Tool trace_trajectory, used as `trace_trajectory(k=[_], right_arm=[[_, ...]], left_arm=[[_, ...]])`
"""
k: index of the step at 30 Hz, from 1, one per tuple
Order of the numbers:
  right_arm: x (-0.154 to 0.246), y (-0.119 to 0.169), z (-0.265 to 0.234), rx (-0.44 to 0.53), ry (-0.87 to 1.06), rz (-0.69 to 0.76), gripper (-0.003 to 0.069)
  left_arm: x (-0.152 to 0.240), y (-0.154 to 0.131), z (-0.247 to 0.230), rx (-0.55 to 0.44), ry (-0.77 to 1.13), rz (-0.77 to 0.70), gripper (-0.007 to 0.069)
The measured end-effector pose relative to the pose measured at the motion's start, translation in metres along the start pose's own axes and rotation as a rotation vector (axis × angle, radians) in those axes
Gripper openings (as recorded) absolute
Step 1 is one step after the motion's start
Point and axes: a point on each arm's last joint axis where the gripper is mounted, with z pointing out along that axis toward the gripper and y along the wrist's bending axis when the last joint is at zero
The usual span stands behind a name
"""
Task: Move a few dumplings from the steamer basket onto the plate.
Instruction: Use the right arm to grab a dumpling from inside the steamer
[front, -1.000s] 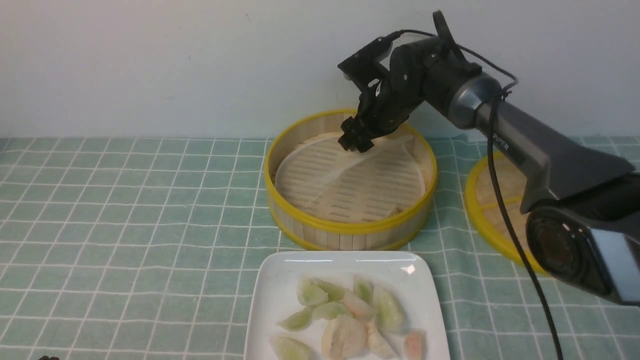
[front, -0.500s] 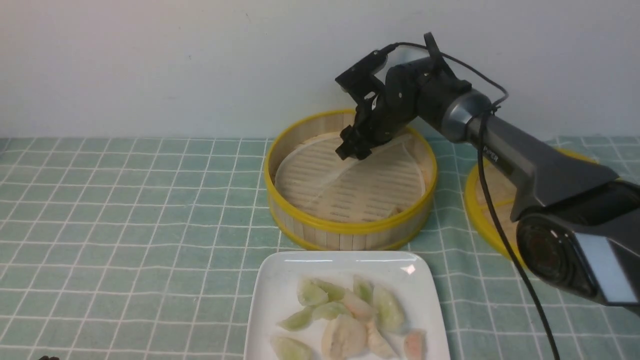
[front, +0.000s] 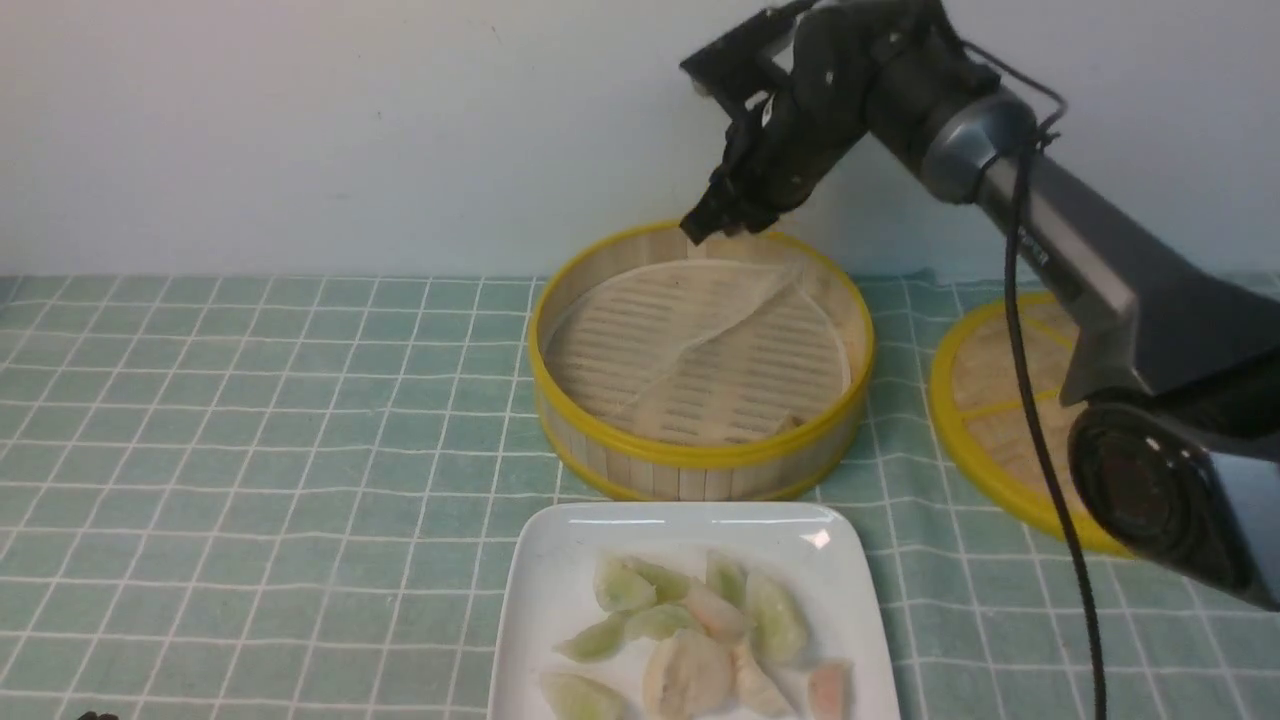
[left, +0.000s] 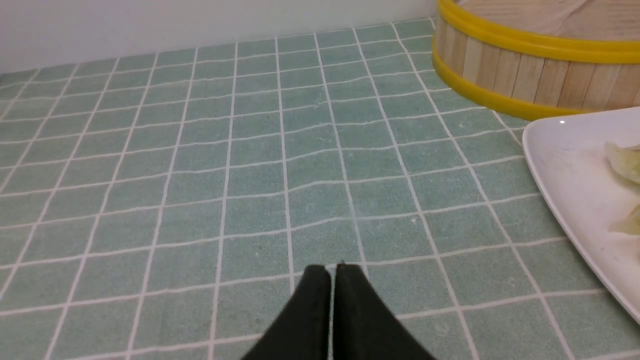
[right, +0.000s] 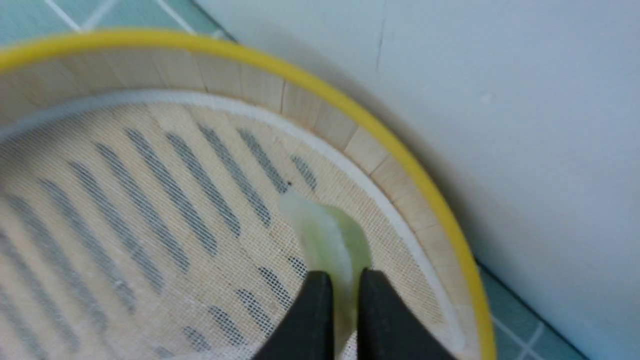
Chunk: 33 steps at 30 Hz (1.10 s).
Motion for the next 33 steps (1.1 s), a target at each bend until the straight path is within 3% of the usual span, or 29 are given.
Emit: trace_trajectory(k=[6,11,16,18,21,25,27,33], right_arm=[[-0.027,0.003,-0.065,-0.055,-0.139,0.089,-0.0013],[-0.029,0.011,-0.093,-0.133,-0.141,0.123,-0.0013],[-0.015,0.016,-0.086,-0.159,-0.051,0.131,-0.0013],[-0.001,0.021,-0.062,-0.181,0.027,0.067,0.0001],[0.017,0.03,-0.026,-0.213,0.111,-0.029,0.0071],[0.035,0.036,0.021,-0.229,0.159,-0.087,0.0256],[0.041,0.035,0.04,-0.199,0.158,-0.104,0.0365],[0.049,0.03,0.078,-0.108,0.082,-0.131,0.0526]], left_arm=[[0.0,0.0,0.0,0.0,0.0,0.0,-0.0006],[0.0,0.0,0.0,0.0,0.0,0.0,-0.0006],[0.0,0.0,0.0,0.0,0.0,0.0,-0.0006],[0.0,0.0,0.0,0.0,0.0,0.0,-0.0006],[0.0,0.0,0.0,0.0,0.0,0.0,-0.0006],[0.0,0.0,0.0,0.0,0.0,0.0,-0.0006],[0.0,0.0,0.0,0.0,0.0,0.0,-0.0006],[0.0,0.0,0.0,0.0,0.0,0.0,-0.0006]])
